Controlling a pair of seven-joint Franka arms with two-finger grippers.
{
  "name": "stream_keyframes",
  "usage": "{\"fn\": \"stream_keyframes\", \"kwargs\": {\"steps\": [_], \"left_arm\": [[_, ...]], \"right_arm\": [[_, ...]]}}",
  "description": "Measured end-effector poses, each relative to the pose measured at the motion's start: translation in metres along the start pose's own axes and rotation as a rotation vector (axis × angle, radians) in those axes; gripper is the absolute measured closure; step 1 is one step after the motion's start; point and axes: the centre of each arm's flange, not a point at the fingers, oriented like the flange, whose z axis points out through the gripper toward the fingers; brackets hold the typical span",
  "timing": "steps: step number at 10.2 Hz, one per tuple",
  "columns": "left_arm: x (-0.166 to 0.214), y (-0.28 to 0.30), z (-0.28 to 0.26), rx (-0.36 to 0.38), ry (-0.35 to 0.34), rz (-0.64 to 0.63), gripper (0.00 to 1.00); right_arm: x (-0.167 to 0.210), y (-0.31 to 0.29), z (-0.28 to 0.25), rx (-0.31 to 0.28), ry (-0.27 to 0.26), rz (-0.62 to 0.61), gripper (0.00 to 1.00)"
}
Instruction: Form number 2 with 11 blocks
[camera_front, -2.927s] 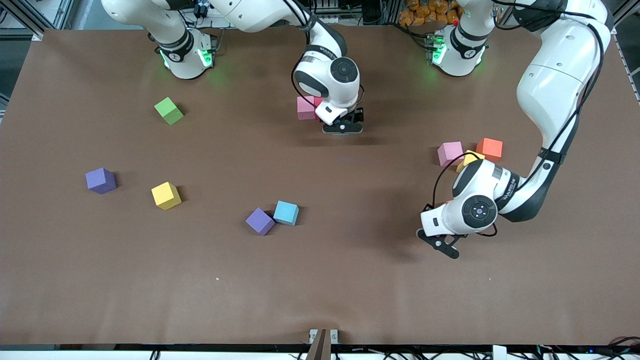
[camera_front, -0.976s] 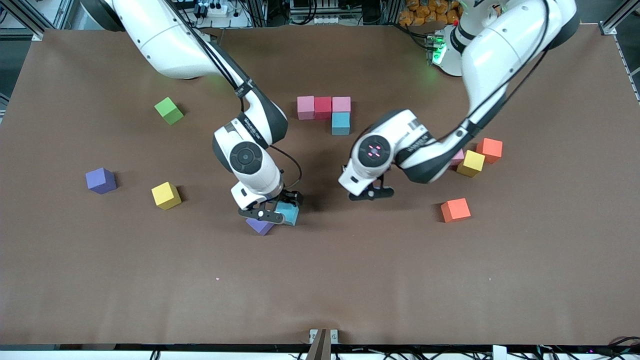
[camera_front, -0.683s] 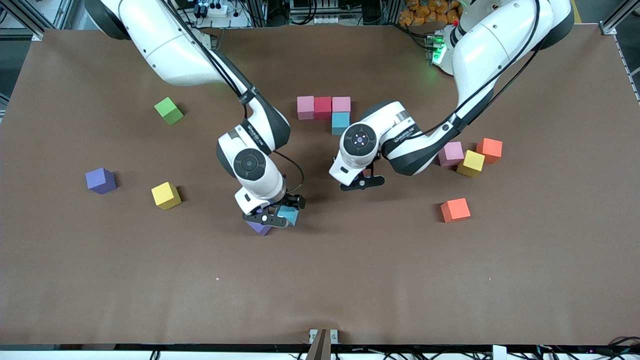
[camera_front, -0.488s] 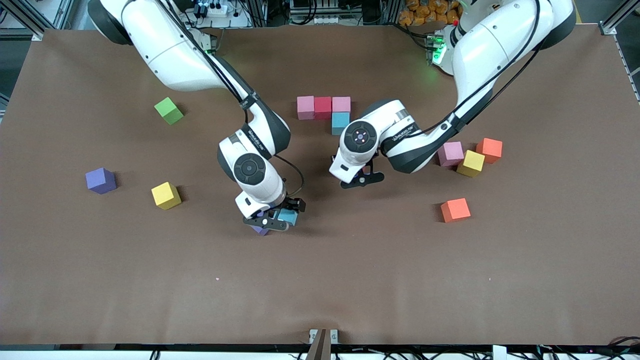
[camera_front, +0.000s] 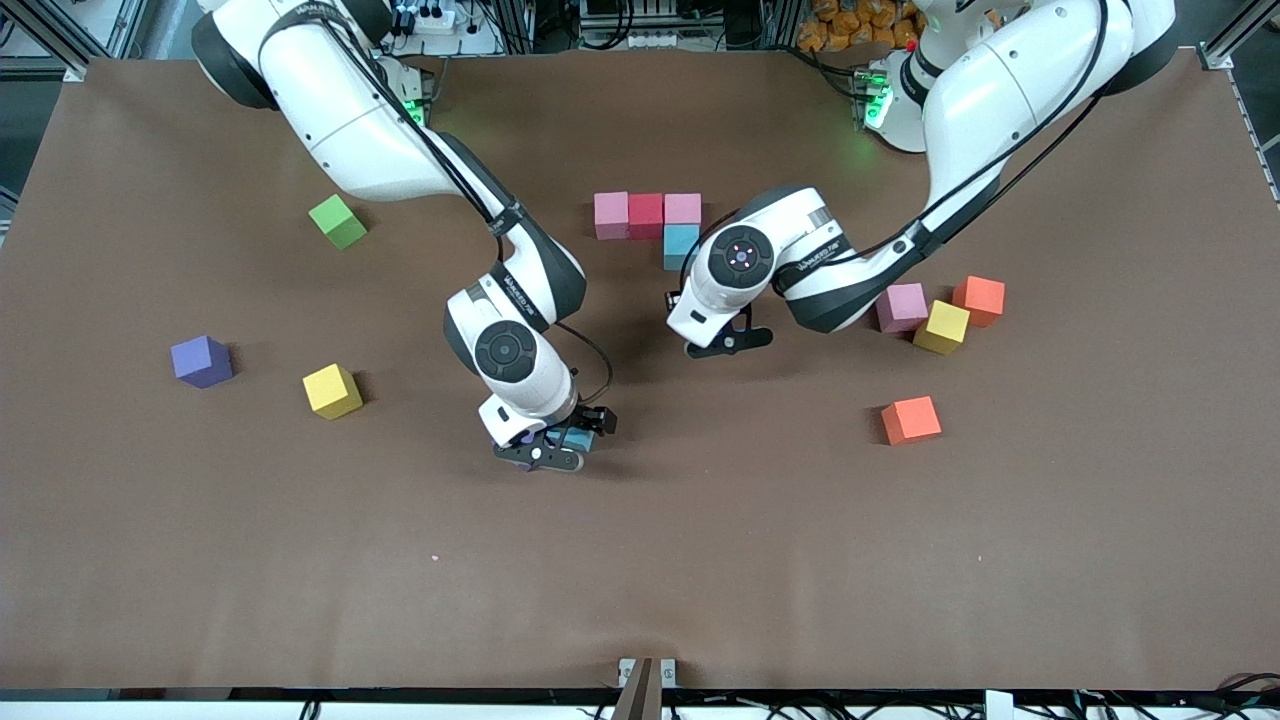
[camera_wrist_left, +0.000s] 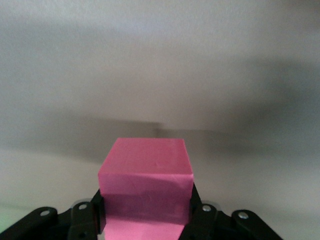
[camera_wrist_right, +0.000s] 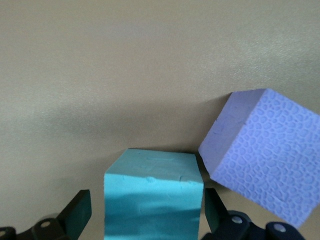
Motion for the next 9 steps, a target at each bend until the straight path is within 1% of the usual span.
{"fn": "stream_keyframes", "kwargs": {"steps": [2, 4, 6, 9], "left_arm": [[-0.01, 0.003, 0.007, -0.013, 0.004, 0.019, 0.39], [-0.023, 0.007, 0.019, 0.009, 0.043, 0.078, 0.39], [-0.044, 0.017, 0.029, 0.032, 0.061, 0.123, 0.39], [-0.052, 0.023, 0.033, 0.009, 0.065, 0.12, 0.39]], "right_arm": [[0.003, 0.002, 0.005, -0.012, 0.006, -0.01, 0.0], [0.006, 0.007, 0.007, -0.021, 0.012, -0.013, 0.0], [0.006, 0.008, 0.008, -0.023, 0.011, -0.015, 0.0], [0.004, 0.006, 0.009, -0.023, 0.01, -0.019, 0.0]]}}
